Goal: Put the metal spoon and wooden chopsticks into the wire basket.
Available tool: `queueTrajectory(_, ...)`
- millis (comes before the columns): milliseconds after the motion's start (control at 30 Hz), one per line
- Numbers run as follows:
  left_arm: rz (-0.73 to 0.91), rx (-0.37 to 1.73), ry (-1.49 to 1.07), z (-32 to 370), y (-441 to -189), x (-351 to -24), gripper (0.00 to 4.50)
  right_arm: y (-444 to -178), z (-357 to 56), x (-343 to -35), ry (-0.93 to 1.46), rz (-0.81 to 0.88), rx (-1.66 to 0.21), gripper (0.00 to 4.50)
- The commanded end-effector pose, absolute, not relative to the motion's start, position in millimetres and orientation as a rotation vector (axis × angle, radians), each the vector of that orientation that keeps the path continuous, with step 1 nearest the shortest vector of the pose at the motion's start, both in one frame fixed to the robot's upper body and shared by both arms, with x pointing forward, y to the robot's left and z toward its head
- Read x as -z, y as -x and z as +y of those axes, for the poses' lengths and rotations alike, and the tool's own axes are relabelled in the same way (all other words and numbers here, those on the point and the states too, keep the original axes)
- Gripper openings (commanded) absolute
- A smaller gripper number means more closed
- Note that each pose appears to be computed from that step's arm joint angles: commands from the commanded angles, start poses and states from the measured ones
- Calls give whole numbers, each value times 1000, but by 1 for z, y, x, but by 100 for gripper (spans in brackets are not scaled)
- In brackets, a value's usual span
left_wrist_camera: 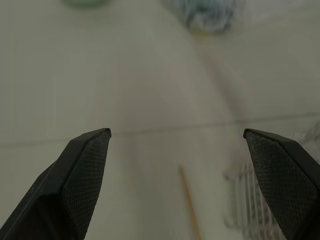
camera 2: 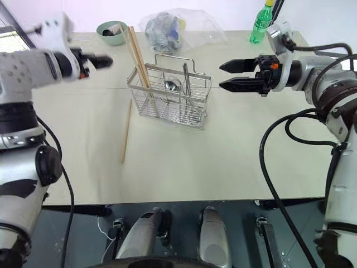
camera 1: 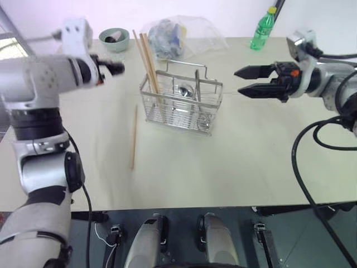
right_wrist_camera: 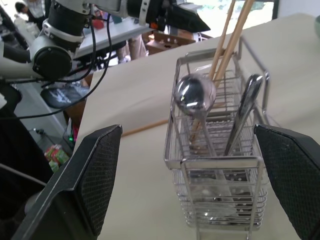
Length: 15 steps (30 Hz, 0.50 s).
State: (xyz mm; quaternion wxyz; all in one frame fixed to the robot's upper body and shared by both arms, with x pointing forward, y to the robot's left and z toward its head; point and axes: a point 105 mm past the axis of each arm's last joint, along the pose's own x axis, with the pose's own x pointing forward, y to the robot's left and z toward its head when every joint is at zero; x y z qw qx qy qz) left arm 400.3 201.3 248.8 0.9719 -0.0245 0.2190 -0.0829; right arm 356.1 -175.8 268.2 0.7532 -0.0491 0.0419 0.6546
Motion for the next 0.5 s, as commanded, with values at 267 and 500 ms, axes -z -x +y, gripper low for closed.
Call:
queueTrajectory(267,619,192,-4,170,-400,-188,446,-353,-167,-265,112,45,-1479,435)
queueTrajectory(500,681,159,-26,171,-415,-161,446,-352,-171,-268,117,39,-1471,435)
